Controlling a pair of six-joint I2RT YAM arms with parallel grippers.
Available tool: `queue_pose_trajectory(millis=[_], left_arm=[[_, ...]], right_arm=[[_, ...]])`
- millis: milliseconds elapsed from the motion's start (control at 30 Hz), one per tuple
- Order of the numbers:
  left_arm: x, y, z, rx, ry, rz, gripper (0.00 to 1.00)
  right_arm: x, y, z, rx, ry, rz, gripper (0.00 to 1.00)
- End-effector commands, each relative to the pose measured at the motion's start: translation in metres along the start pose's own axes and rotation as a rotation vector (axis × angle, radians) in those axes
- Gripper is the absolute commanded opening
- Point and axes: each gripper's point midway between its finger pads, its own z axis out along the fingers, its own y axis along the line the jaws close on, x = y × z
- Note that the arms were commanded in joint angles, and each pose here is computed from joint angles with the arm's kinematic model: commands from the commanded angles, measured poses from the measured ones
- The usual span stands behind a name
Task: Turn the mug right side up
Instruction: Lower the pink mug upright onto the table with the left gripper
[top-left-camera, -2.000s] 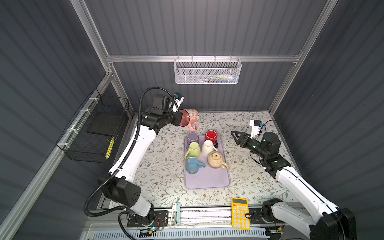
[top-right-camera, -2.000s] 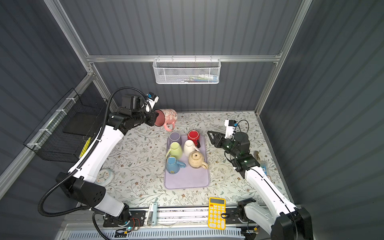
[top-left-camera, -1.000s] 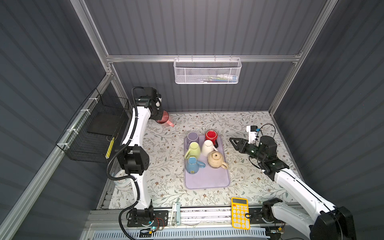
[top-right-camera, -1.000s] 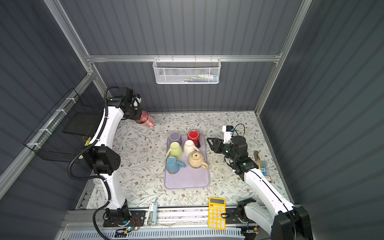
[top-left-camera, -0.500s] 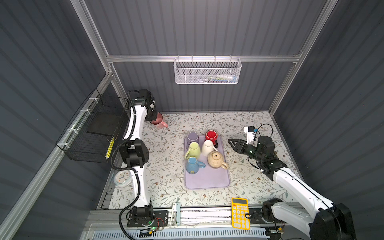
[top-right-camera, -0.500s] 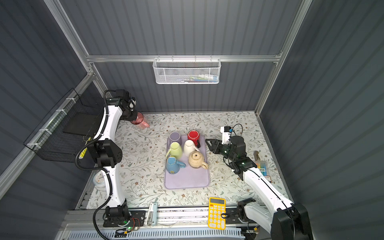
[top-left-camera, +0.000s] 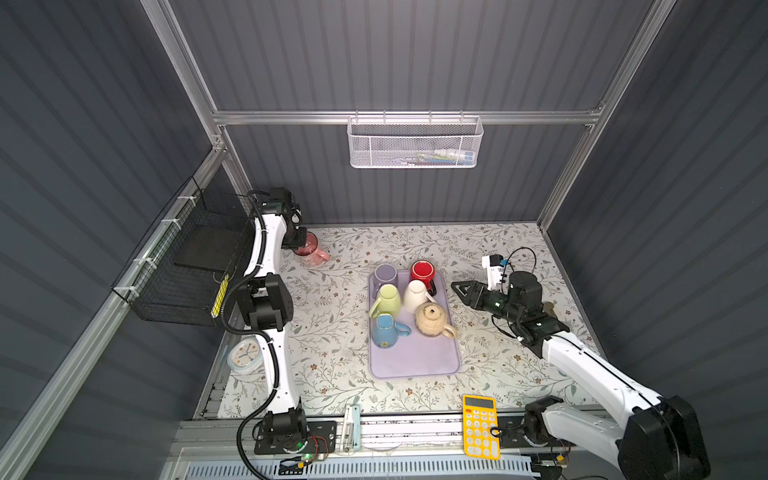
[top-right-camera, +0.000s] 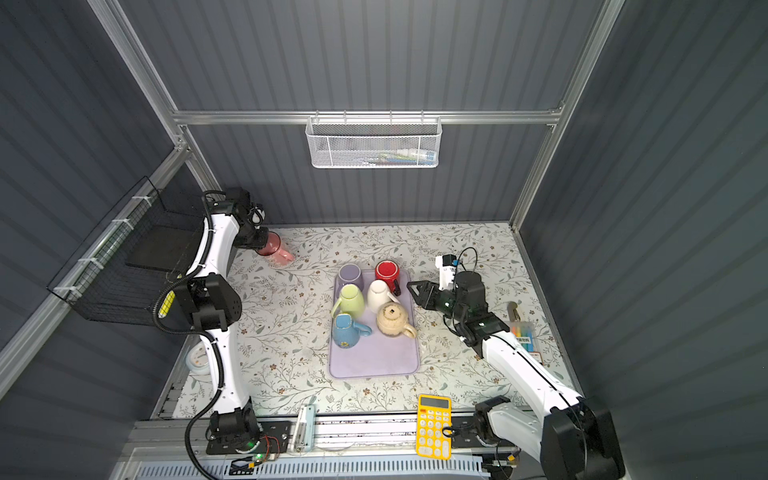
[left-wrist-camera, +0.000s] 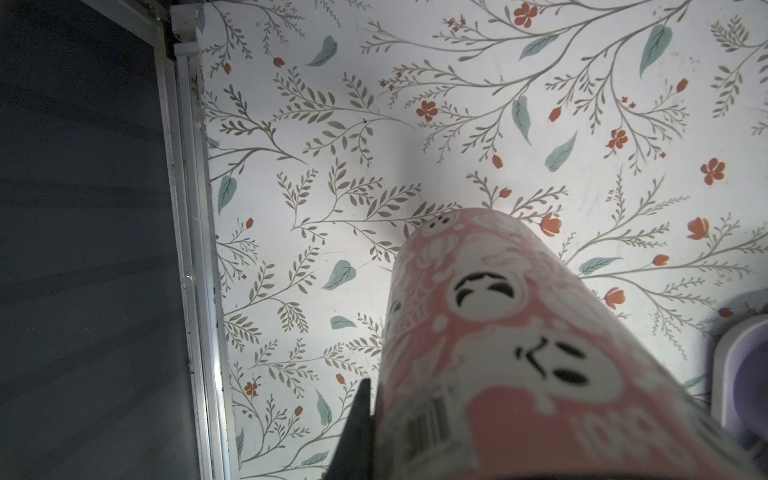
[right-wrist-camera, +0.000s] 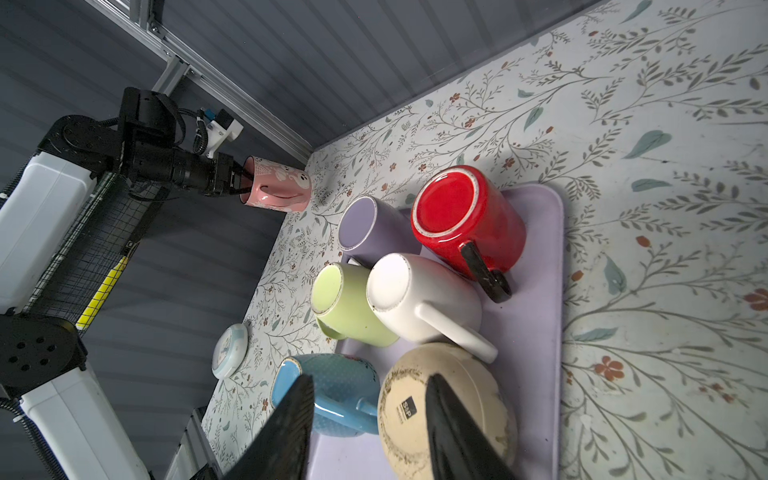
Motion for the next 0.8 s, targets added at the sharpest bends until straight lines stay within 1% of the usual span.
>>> queue_pose_trajectory(millis=[0, 100, 300, 700, 767], left_arm=[[-0.012, -0.001, -0.001, 0.035, -0.046, -0.024, 0.00], [-0.008, 0.002, 0.007, 0.020, -0.022, -0.018, 0.00], [0.001, 0.002, 0.024, 0.015, 0.021, -0.010, 0.00], [0.004, 0.005, 0.040, 0.008, 0.041, -0.017, 0.00], [0.004, 0.006, 0.042, 0.009, 0.041, -0.021, 0.03]], right_arm=[[-0.011, 0.011, 0.002, -0.014, -0.018, -0.029, 0.46], [-0.007, 0.009, 0.011, -0.009, 0.009, -0.024, 0.46], [-0.007, 0.012, 0.017, -0.012, 0.019, -0.031, 0.46], [-0.006, 0.014, 0.022, -0.012, 0.032, -0.036, 0.46], [-0.006, 0.013, 0.023, -0.011, 0.031, -0.035, 0.45]])
